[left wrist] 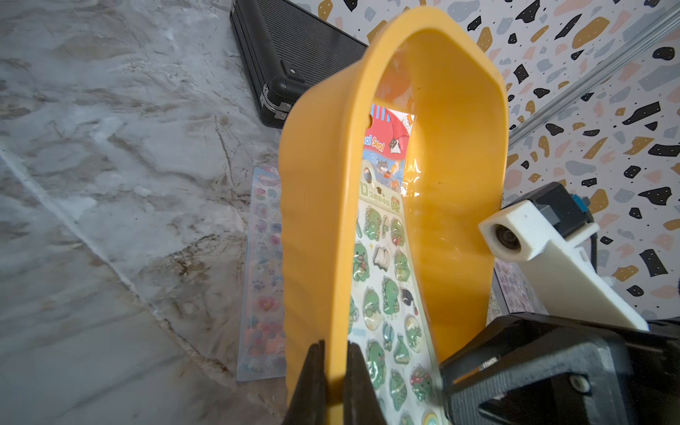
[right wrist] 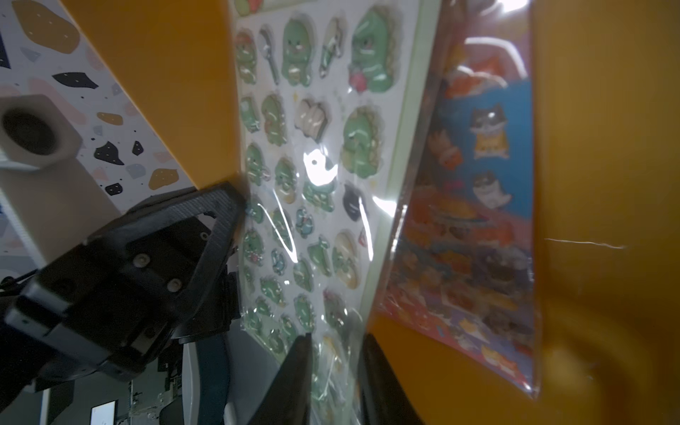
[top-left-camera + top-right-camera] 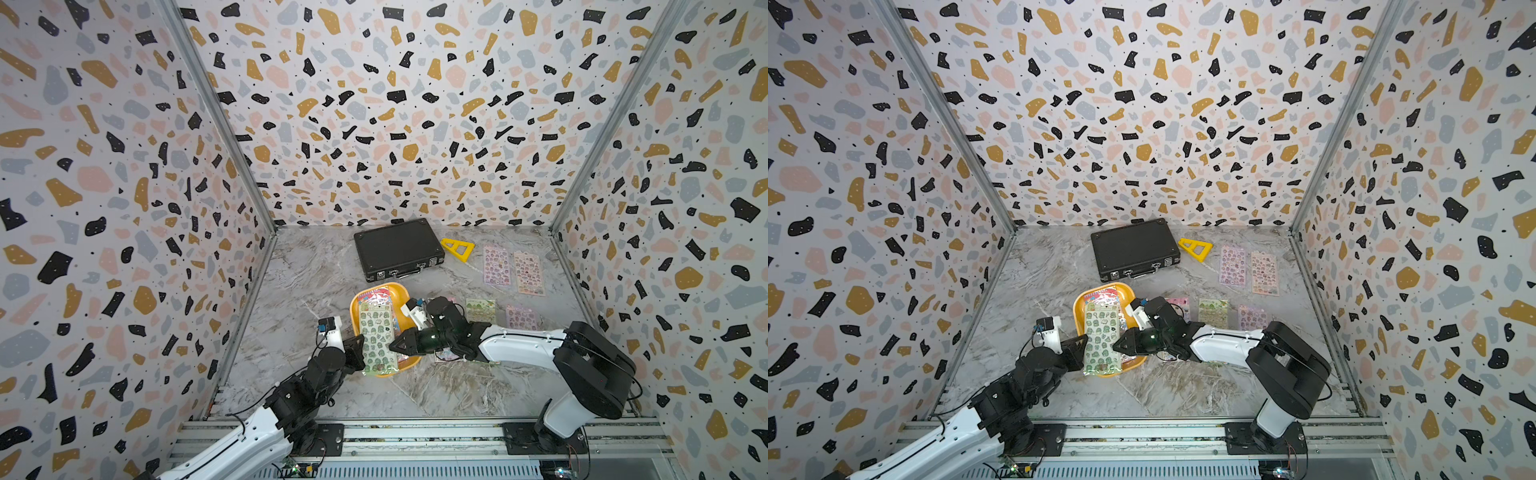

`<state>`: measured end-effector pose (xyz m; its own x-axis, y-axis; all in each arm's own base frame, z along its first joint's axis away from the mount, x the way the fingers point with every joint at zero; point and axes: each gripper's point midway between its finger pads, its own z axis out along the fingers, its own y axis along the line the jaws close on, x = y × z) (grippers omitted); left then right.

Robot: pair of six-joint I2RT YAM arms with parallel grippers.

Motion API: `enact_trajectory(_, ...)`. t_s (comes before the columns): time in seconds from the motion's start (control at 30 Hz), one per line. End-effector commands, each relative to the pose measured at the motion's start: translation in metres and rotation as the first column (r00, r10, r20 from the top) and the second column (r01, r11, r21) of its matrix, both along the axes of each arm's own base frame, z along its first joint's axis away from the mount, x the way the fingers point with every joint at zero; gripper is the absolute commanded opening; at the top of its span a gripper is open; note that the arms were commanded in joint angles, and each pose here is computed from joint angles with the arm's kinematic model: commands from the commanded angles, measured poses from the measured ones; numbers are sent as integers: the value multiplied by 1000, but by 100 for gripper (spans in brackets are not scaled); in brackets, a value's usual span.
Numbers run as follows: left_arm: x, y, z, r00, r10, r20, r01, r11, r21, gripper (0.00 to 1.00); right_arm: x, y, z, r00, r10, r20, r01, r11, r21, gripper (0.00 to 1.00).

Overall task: Take the stickers out of the storage box
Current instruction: Pick up the sticker from the storage box, then place the sticker at the center of the board.

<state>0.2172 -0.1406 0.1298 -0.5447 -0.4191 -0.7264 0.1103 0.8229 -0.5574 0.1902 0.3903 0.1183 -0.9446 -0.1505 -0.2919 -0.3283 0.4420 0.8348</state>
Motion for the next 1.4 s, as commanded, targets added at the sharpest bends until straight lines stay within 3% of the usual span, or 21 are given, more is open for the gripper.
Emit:
enact_trajectory(0.0,10,-6,53,992,37,122,-18,987,-158,0,6,0,18,996,-43,-73,49,995,83,27)
enact_trajectory(0.17,9,-6,53,992,36,121,-17,988,-156,0,7,7,22,992,-36,-120,54,987,149,26)
enact_trajectory(0.33,9,-5,53,992,38,119,-20,988,-153,0,9,10,23,989,-37,-143,63,981,181,11)
enact_trajectory(0.53,10,2,51,992,69,104,-56,991,-123,0,10,-12,13,992,-94,-81,95,995,14,0)
enact_trajectory(0.7,11,12,47,990,124,69,-116,987,-115,0,8,-42,20,992,-126,16,127,983,-134,0)
enact_trajectory(0.9,9,19,47,986,152,66,-144,983,-116,0,-12,-51,77,995,-52,81,53,999,-6,0)
enact_trajectory(1.0,9,21,47,985,160,69,-151,981,-118,0,-13,-80,95,987,-86,133,93,994,-49,0)
enact_trajectory(1.1,9,22,47,984,166,65,-158,981,-112,0,-6,-112,118,973,-163,162,166,986,-6,0)
enact_trajectory(1.23,10,25,44,982,180,51,-175,980,-96,0,6,-162,140,931,-296,213,304,953,-2,0)
enact_trajectory(1.3,10,25,43,982,182,47,-177,980,-91,0,12,-196,138,892,-372,256,409,906,-109,0)
enact_trajectory(1.37,10,25,42,982,184,45,-180,980,-89,0,17,-237,134,839,-425,341,519,814,-262,0)
